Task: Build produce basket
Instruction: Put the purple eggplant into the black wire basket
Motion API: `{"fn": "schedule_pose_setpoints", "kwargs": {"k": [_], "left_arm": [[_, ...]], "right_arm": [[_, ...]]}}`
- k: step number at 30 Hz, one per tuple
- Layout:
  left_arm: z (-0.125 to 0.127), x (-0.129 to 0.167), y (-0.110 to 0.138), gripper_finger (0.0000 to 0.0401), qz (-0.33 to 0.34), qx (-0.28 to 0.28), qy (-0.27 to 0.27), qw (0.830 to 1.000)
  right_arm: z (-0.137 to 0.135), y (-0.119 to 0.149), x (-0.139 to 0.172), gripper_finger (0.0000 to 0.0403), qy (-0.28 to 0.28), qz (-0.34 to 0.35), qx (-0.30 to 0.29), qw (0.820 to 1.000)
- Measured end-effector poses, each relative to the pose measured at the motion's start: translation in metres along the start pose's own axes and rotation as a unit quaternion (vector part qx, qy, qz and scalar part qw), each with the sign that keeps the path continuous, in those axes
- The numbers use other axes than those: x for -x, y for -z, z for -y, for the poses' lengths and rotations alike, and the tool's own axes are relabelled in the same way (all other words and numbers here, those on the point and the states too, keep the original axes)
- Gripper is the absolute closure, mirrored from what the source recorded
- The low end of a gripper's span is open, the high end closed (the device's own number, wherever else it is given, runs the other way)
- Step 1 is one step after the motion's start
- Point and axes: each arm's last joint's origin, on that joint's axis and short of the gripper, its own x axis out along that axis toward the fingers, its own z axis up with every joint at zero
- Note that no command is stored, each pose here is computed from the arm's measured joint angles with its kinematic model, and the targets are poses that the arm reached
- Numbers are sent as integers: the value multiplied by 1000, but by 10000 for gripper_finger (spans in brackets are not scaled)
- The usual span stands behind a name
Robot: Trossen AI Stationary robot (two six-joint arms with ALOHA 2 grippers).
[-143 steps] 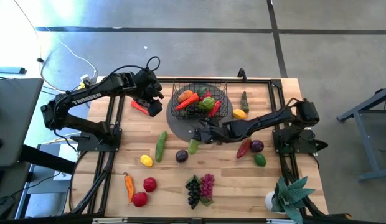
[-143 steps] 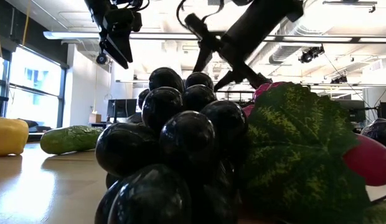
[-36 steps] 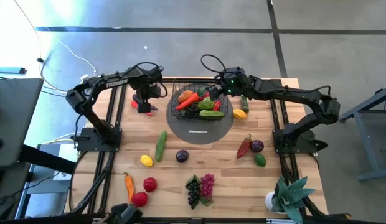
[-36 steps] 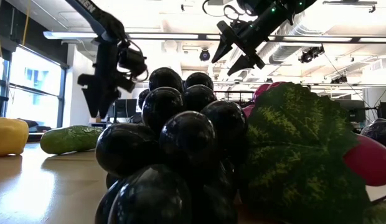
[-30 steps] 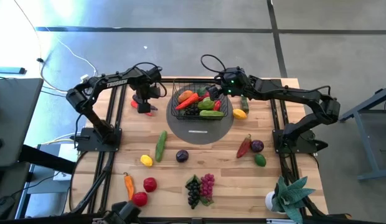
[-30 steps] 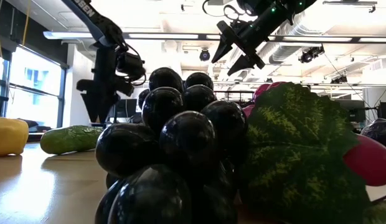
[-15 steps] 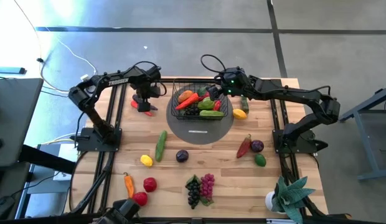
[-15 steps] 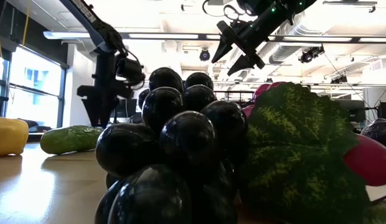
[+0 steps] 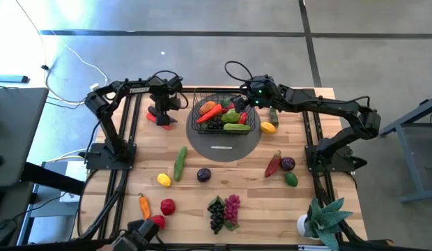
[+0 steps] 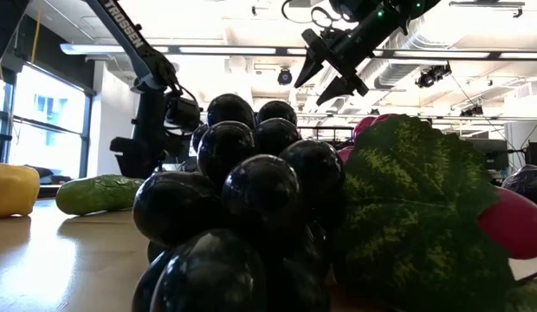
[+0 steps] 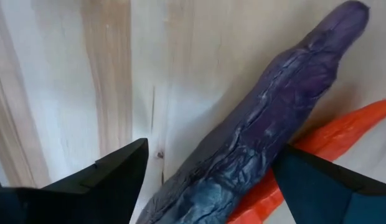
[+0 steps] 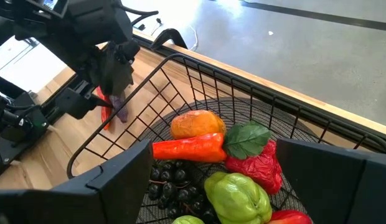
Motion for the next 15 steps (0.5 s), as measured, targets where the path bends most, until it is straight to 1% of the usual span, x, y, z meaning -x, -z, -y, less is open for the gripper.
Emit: {"fn": "schedule_pose_setpoints", "kwargs": {"k": [2, 4, 11, 15], "left_arm": [[-1, 0, -1, 96, 4, 1, -4, 1000], [-2, 0, 0, 116, 4, -1, -3, 1000], [-5, -1, 3, 213, 5, 6, -3, 1000], [-6, -1, 2, 262, 6, 6, -6, 1000]], "right_arm": [[0, 0, 0, 80, 0, 0, 0, 1000], [0, 0, 0, 80, 0, 0, 0, 1000], [0, 0, 0, 80, 0, 0, 0, 1000], [0, 0, 0, 80, 0, 0, 0, 1000]]}}
